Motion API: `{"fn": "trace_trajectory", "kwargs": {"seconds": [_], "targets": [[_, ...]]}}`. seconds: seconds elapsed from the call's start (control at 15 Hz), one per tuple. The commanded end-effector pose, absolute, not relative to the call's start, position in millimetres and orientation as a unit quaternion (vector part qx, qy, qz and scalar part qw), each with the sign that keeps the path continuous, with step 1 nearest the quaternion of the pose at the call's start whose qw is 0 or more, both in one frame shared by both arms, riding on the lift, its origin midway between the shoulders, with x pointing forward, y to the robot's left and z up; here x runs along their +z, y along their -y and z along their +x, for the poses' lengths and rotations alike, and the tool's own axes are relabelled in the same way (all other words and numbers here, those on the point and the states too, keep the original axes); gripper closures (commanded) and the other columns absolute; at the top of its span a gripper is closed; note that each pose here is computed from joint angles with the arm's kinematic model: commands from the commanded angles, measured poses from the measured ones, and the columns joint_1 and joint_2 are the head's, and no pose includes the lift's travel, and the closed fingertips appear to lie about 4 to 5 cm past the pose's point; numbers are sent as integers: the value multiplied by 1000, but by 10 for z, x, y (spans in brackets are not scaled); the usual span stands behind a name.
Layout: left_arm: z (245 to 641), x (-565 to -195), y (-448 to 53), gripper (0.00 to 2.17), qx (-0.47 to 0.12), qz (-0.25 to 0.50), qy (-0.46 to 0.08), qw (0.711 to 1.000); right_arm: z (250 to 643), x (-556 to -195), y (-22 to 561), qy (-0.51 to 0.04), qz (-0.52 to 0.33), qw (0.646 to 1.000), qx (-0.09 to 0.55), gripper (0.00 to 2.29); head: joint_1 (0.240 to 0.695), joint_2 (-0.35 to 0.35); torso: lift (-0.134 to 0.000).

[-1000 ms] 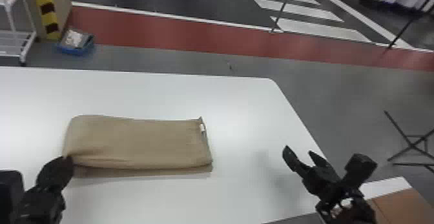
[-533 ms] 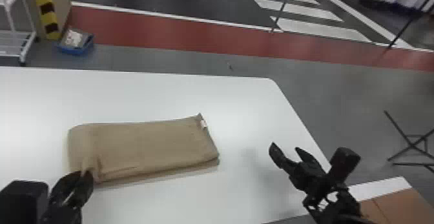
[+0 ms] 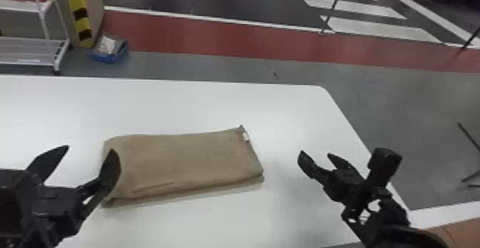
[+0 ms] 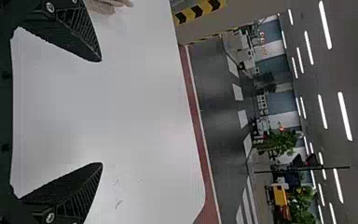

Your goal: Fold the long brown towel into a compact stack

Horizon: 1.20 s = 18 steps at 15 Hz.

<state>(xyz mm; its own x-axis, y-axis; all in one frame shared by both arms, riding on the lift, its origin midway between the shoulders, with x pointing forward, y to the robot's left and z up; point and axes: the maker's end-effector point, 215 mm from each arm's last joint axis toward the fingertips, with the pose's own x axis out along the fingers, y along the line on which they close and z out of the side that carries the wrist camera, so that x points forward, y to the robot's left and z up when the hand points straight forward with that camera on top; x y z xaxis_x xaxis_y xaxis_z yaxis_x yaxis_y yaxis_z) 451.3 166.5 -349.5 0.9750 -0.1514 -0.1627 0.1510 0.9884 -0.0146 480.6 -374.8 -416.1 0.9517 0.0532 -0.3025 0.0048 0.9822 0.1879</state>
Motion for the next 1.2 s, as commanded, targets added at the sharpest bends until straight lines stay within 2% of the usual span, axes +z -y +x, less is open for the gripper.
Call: {"fn": "trace_trajectory", "kwargs": {"seconds": [0.0, 0.13, 0.2, 0.33, 0.4, 0.47, 0.8, 1.13], "targets": [[4748, -3537, -1412, 46, -102, -17, -78, 992, 4927, -4161, 3468, -171, 85, 981, 31, 93, 695, -249, -125], [4877, -3716, -1163, 80, -130, -15, -91, 987, 4958, -4222, 3238, -188, 77, 978, 49, 93, 695, -238, -125], [4895, -3786, -1029, 259, -150, -24, -98, 983, 4956, -4246, 3182, -193, 74, 977, 53, 93, 695, -234, -125], [4887, -3902, -893, 873, -185, -30, -111, 976, 4963, -4264, 3142, -196, 67, 977, 55, 93, 695, -240, -125], [4895, -3945, -874, 1288, -187, -34, -120, 974, 4958, -4273, 3154, -198, 66, 976, 54, 93, 695, -245, -125], [4899, -4043, -881, 1514, -186, -31, -135, 973, 4957, -4271, 3168, -198, 66, 977, 53, 93, 695, -249, -125], [5025, -4378, -1095, 1538, -164, -1, -177, 970, 5006, -4246, 3179, -201, 64, 976, 52, 93, 695, -244, -125], [5081, -4550, -1141, 1538, -160, 18, -192, 968, 5065, -4234, 3177, -210, 65, 974, 52, 93, 695, -222, -125]]}}
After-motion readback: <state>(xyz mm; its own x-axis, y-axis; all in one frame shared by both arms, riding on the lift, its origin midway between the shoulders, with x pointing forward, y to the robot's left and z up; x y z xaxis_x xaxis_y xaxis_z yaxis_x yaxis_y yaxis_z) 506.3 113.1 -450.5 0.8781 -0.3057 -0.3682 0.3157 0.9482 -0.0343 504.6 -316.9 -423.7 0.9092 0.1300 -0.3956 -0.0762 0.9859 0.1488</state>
